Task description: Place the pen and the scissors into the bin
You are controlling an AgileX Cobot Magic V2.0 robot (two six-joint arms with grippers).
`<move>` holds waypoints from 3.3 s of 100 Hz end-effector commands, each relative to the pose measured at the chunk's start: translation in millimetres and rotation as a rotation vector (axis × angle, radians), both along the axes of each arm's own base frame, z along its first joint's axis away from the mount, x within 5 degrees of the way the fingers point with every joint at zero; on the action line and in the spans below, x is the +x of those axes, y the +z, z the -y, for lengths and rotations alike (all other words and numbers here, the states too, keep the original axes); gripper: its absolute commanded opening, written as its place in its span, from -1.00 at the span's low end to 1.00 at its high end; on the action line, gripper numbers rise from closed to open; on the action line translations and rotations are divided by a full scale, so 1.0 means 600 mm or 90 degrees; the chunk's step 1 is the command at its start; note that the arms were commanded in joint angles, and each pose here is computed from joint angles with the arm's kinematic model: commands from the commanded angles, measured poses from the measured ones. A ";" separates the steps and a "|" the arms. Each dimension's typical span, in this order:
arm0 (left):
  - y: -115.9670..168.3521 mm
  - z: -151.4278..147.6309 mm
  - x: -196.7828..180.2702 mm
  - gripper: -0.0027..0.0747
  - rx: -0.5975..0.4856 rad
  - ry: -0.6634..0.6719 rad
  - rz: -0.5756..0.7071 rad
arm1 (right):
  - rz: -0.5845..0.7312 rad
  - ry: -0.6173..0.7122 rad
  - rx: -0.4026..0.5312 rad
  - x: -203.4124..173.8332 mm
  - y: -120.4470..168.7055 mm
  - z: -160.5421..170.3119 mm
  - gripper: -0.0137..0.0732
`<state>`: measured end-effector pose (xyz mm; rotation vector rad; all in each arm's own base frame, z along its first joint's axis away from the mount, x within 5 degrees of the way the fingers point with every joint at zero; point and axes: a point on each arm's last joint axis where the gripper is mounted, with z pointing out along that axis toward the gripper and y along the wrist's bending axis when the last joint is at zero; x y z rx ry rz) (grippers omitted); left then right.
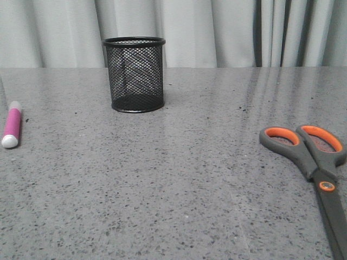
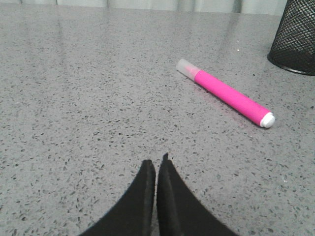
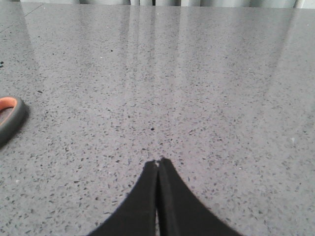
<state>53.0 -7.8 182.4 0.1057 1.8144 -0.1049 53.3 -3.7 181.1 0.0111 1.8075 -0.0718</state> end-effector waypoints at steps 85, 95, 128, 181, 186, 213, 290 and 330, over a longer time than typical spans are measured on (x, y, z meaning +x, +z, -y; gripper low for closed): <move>-0.012 -0.005 0.001 -0.98 0.056 0.008 0.038 | 0.247 0.011 -0.008 0.001 0.051 -0.003 -0.85; -0.007 -0.007 0.002 -0.98 0.089 0.009 0.063 | 0.306 0.014 0.048 -0.001 0.065 -0.004 -0.85; 0.057 -0.022 0.000 -0.98 -0.373 0.089 0.296 | 0.337 0.019 0.147 -0.003 0.072 -0.004 -0.84; 0.053 -0.016 0.006 -0.89 -0.610 0.095 0.178 | 0.325 0.017 0.181 0.015 0.149 -0.003 -0.84; 0.070 -0.007 0.006 -0.71 -0.560 0.060 0.158 | 0.323 0.017 0.186 0.021 0.168 -0.003 -0.79; 0.199 0.025 0.071 0.16 -0.278 -0.022 0.036 | 0.143 0.051 0.199 0.091 0.242 -0.018 0.17; 0.156 0.091 0.406 -0.23 -0.136 -0.014 -0.582 | -0.038 0.149 0.190 0.136 0.239 -0.067 0.17; 0.111 0.093 0.430 -0.25 -0.127 -0.003 -0.623 | -0.040 0.149 0.189 0.137 0.238 -0.067 0.16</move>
